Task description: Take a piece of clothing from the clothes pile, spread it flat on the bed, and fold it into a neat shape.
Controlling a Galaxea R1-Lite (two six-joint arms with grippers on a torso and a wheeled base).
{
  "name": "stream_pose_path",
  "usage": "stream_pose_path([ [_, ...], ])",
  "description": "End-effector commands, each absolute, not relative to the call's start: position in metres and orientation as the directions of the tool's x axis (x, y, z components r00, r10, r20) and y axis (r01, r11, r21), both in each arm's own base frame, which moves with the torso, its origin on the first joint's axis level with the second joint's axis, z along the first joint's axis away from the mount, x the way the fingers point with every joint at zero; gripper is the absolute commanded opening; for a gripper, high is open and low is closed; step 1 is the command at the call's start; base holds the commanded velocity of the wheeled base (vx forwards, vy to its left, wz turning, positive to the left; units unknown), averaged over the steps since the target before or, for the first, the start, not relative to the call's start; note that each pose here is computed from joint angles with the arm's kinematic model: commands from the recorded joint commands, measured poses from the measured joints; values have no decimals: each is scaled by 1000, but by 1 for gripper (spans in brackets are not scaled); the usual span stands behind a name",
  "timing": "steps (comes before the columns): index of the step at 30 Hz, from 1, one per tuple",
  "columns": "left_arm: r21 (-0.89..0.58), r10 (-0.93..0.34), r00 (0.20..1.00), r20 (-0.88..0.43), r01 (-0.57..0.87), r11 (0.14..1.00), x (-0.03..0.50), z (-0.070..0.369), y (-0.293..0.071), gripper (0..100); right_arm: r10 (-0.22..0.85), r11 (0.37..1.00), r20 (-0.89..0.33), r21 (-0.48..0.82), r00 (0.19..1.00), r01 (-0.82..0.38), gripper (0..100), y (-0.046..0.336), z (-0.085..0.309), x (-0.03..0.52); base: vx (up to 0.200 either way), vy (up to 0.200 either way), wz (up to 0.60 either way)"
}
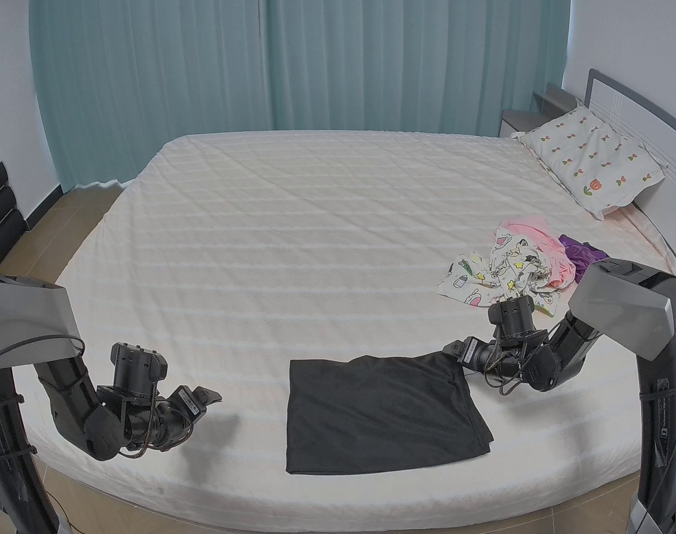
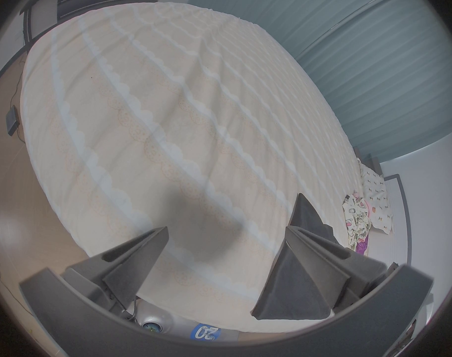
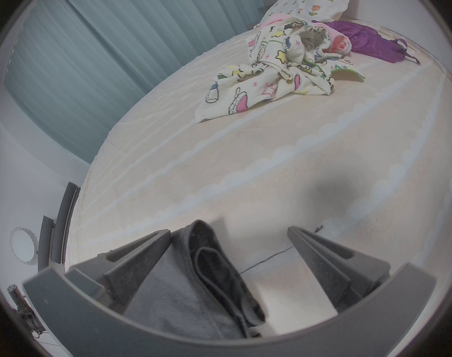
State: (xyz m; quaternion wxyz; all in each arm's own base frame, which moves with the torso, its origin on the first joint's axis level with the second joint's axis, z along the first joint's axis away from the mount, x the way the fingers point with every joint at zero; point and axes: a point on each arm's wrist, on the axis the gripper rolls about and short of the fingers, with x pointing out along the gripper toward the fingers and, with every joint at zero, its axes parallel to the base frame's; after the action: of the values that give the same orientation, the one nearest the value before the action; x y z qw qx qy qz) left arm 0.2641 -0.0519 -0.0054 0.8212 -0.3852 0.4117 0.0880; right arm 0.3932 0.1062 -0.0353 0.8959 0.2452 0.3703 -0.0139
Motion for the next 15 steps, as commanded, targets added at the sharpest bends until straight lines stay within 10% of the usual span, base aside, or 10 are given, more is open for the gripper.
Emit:
stream_pose_path([
  [1,-559,-172,644,-745,-463,688,264,-6,-52,100,136,876,-679,423,721,232,100,96,-42,397,0,0,0],
  [15,-560,-173,645,-744,-462,687,264,-6,-52,100,105,853,-659,445,745,273,100,72,-36,408,0,0,0],
])
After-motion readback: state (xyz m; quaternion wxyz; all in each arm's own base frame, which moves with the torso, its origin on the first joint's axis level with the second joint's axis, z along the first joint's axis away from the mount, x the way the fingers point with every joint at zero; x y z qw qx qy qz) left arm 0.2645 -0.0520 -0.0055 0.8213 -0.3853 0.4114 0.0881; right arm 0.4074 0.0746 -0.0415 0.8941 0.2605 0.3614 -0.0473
